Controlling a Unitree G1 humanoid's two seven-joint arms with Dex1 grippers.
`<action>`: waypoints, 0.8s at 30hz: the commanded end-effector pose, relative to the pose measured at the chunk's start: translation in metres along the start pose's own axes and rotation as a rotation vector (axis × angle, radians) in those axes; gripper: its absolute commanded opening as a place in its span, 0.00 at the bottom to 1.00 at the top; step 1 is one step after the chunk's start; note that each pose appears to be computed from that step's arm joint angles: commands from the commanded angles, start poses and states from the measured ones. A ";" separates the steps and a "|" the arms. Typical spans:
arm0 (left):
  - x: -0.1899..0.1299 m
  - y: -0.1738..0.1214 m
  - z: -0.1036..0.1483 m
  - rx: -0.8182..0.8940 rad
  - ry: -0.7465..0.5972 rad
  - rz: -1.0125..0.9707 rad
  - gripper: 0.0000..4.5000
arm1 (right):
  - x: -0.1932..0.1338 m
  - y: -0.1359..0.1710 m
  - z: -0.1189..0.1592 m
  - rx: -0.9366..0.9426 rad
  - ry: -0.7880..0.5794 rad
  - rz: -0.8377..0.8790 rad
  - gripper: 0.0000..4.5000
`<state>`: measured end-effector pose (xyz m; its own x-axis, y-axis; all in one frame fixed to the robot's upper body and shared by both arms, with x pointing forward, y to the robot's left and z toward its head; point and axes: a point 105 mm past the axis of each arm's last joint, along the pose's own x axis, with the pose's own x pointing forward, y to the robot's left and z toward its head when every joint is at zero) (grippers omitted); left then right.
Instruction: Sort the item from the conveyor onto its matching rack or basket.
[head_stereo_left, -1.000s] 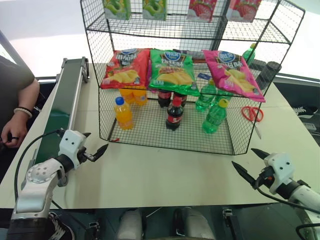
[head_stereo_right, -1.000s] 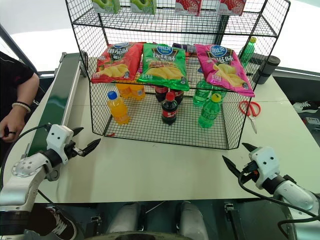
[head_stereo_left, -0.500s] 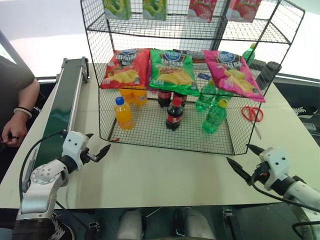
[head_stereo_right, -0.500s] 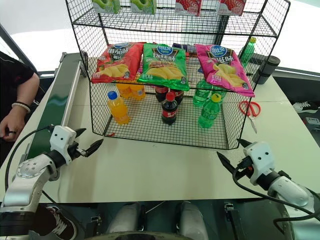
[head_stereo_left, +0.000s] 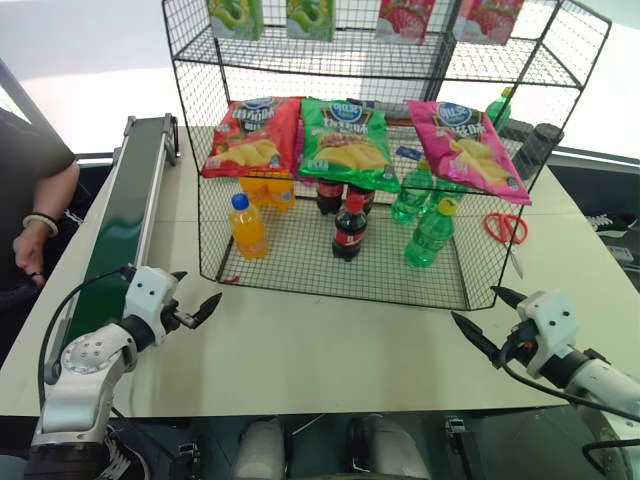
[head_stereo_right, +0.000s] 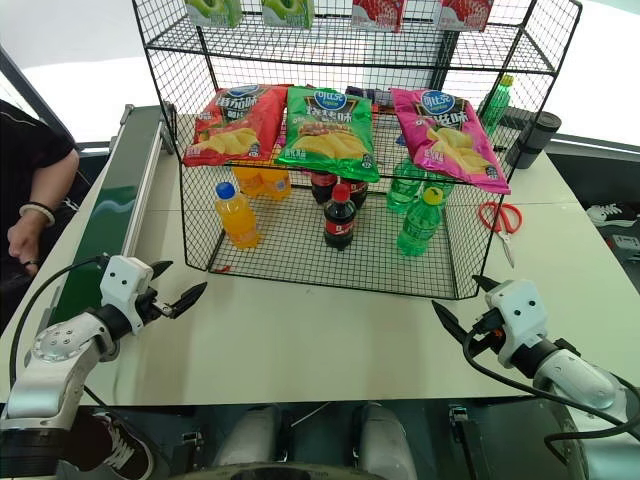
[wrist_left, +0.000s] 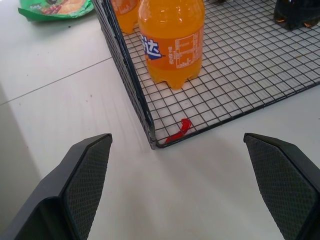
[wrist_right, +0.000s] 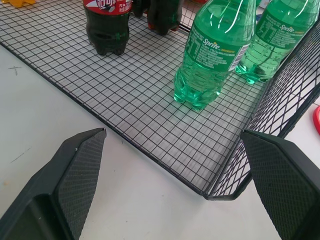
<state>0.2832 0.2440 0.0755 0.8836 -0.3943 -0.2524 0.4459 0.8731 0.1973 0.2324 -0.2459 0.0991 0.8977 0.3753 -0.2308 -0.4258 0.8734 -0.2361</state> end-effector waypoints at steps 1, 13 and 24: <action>-0.003 -0.002 0.011 0.025 -0.037 -0.010 1.00 | -0.003 0.000 0.015 -0.007 -0.052 -0.013 1.00; -0.008 -0.003 0.010 0.025 -0.020 -0.011 1.00 | -0.006 0.001 0.009 -0.007 -0.020 -0.045 1.00; -0.003 -0.005 0.011 0.022 -0.025 -0.012 1.00 | -0.007 -0.001 0.004 0.052 -0.017 -0.018 1.00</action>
<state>0.2772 0.2415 0.0734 0.8748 -0.4024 -0.2699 0.4577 0.8691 0.1874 0.2261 -0.2431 0.0951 0.8973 0.3725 -0.2369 -0.4171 0.8911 -0.1786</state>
